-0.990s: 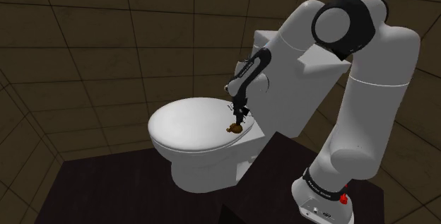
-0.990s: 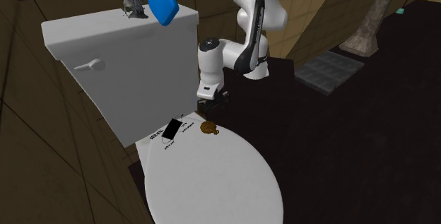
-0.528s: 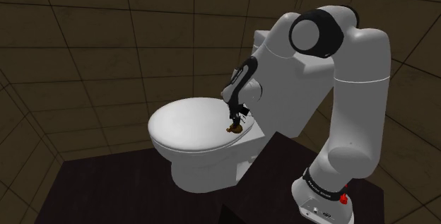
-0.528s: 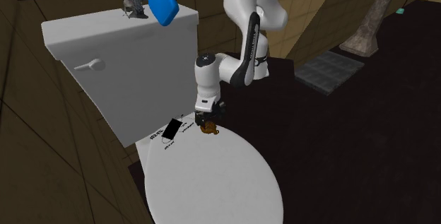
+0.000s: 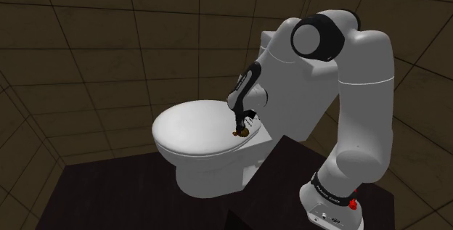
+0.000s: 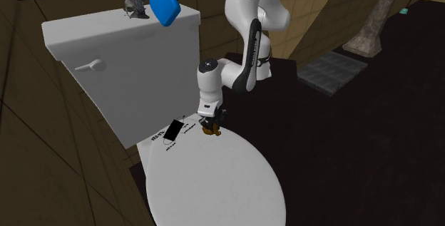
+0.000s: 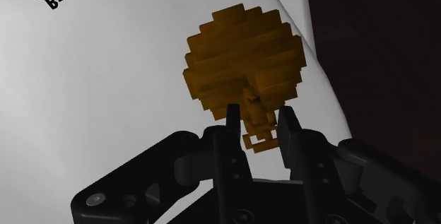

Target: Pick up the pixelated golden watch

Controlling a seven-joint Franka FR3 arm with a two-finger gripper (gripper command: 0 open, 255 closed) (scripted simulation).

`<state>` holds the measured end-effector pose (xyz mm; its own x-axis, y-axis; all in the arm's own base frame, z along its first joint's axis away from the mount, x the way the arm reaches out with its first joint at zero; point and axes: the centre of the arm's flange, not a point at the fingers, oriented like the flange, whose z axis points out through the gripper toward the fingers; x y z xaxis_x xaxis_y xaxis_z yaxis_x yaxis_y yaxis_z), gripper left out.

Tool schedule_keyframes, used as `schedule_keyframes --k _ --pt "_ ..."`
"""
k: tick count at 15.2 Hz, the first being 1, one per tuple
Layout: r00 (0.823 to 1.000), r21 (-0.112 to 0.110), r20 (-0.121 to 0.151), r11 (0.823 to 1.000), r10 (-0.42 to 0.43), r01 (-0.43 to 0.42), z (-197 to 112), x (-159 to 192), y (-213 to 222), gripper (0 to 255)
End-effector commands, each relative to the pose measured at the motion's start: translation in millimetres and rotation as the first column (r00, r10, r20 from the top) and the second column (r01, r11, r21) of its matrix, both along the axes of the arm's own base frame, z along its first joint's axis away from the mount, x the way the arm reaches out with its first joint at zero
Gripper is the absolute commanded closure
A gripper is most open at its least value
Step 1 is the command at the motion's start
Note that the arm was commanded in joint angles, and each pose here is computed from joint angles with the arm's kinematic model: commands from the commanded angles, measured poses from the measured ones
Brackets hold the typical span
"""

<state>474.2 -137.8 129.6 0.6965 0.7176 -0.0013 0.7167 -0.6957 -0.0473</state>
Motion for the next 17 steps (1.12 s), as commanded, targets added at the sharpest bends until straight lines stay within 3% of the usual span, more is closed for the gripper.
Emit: schedule_keyframes --k 1,6,17 --pt "1.0 0.0 -0.001 1.0 0.0 0.0 0 0 0 255" --pt "1.0 0.0 -0.001 1.0 0.0 0.0 0 0 0 255" --pt "1.0 0.0 -0.001 1.0 0.0 0.0 58 0 0 255"
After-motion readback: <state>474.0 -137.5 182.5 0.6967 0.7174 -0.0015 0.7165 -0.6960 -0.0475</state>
